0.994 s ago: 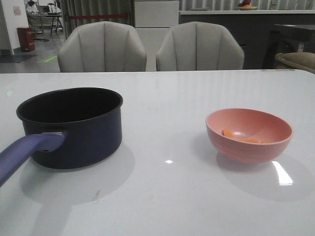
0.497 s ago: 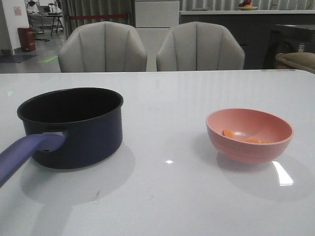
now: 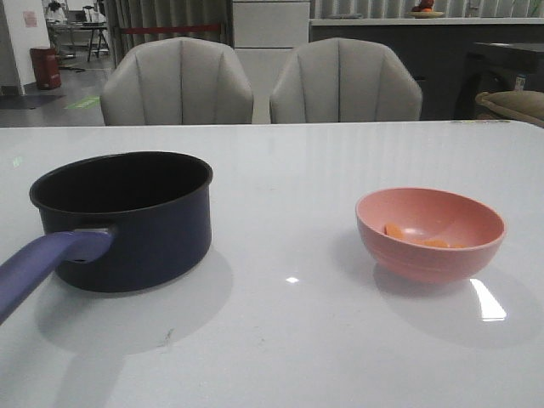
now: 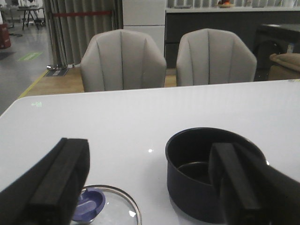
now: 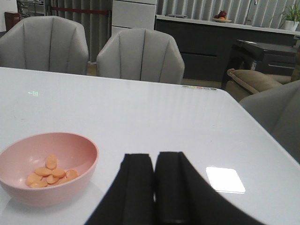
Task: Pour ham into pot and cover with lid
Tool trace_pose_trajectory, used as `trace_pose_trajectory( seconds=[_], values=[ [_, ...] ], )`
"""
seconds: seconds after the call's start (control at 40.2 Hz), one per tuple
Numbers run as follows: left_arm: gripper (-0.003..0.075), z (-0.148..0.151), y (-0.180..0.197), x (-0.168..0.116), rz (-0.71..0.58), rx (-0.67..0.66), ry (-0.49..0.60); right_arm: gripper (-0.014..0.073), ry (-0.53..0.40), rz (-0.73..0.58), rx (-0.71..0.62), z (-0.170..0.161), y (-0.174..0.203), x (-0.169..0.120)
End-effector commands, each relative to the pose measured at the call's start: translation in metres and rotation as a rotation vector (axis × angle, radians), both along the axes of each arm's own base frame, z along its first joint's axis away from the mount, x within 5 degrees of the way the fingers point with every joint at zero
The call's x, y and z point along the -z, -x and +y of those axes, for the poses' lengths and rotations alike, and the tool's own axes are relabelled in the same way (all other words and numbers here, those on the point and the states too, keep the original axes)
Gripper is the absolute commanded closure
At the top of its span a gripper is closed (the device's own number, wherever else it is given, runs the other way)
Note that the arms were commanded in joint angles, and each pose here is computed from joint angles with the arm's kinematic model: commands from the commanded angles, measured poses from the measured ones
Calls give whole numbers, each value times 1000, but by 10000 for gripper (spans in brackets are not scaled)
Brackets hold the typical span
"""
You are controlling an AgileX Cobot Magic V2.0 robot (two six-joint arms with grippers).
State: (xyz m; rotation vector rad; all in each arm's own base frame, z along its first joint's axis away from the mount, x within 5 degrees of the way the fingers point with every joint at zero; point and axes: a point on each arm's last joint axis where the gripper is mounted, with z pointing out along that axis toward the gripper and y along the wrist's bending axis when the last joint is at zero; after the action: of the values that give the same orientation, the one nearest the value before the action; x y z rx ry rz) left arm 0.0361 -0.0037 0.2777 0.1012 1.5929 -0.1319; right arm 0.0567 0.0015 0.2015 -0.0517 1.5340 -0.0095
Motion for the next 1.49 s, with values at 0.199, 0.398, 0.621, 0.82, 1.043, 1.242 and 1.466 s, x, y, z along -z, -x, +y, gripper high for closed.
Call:
trace_pose_trajectory(
  seconds=[0.199, 0.398, 0.621, 0.82, 1.043, 1.242, 1.466],
  values=[
    [155, -1, 2, -16, -110, 32, 17, 447, 14, -118, -3, 0, 3, -11],
    [155, -1, 2, -16, -112, 32, 18, 447, 14, -208, -10, 1, 5, -20],
    [155, -2, 2, -16, -112, 53, 19, 447, -8, -77, 9, -1, 4, -59],
    [155, -2, 2, -16, -112, 55, 19, 447, -3, 147, 26, -2, -15, -76],
    [155, -2, 2, -16, -112, 55, 19, 442, -28, 231, 23, -1, -30, -72],
    [155, -2, 2, -16, -106, 55, 18, 272, -114, 368, 16, 2, -59, -74],
    [155, -2, 2, -15, -105, 55, 18, 98, -177, 578, 25, 5, -112, -72]
  ],
)
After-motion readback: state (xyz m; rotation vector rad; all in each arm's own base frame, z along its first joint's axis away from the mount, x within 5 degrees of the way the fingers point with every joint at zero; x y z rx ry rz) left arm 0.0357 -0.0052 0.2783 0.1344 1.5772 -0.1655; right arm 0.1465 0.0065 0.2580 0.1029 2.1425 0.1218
